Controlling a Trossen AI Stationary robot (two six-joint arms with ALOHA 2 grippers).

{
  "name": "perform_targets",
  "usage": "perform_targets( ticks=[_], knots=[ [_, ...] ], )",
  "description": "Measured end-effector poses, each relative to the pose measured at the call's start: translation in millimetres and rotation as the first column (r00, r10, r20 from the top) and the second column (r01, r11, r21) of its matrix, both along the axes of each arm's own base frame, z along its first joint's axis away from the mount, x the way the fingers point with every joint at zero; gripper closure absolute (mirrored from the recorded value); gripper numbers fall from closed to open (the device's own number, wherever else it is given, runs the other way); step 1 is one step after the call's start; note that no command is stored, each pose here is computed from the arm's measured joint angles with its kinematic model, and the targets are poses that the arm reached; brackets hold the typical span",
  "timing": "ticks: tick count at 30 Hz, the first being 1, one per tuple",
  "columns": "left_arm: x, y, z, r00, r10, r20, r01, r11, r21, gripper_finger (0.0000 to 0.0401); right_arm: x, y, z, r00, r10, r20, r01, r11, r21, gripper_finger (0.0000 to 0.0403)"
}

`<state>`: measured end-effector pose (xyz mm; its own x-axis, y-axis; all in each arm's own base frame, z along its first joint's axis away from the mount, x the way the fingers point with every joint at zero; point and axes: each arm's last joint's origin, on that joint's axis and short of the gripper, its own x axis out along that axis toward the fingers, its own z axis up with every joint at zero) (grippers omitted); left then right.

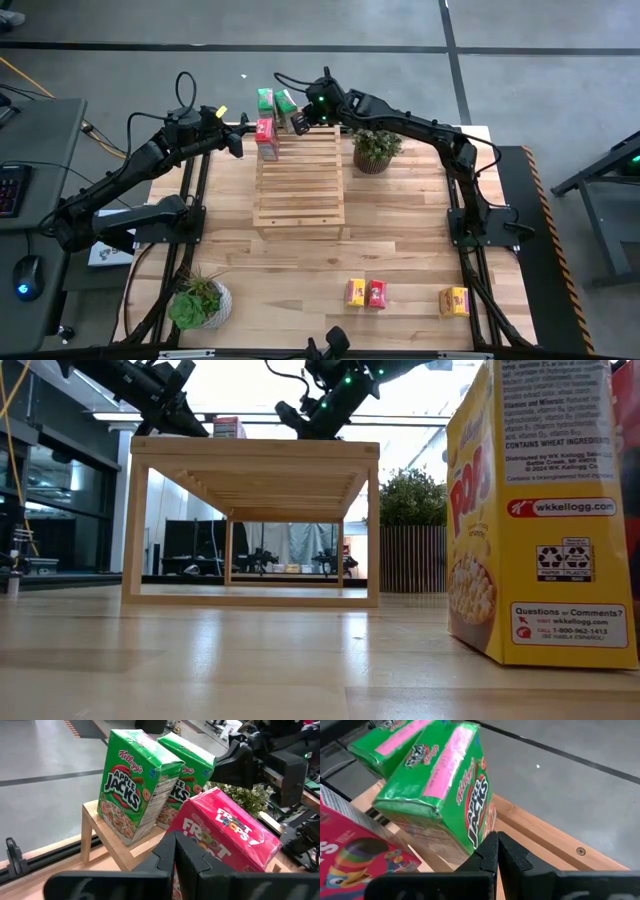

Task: Stack cereal on shelf
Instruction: Adjust the green cereal box

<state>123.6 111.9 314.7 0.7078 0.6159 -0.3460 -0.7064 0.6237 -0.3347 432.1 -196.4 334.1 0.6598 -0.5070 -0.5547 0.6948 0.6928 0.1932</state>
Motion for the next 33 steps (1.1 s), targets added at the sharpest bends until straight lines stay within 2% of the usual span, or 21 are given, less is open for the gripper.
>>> perform_targets(
  ticks=[26, 33],
  knots=[
    [0.0, 0.0, 0.0, 1.0, 0.004, 0.006, -0.004, 1.0, -0.007, 0.0401, 2.3, 2.5, 1.1, 0.998, 0.025, 0.054, -0.028, 0.998, 0.06, 0.0403],
    [0.0, 0.0, -0.1, 1.0, 0.004, 0.006, -0.004, 1.0, -0.008, 0.0401, 1.0, 2.7, -0.7, 0.999, 0.027, 0.022, -0.028, 0.998, 0.051, 0.0403]
  ],
)
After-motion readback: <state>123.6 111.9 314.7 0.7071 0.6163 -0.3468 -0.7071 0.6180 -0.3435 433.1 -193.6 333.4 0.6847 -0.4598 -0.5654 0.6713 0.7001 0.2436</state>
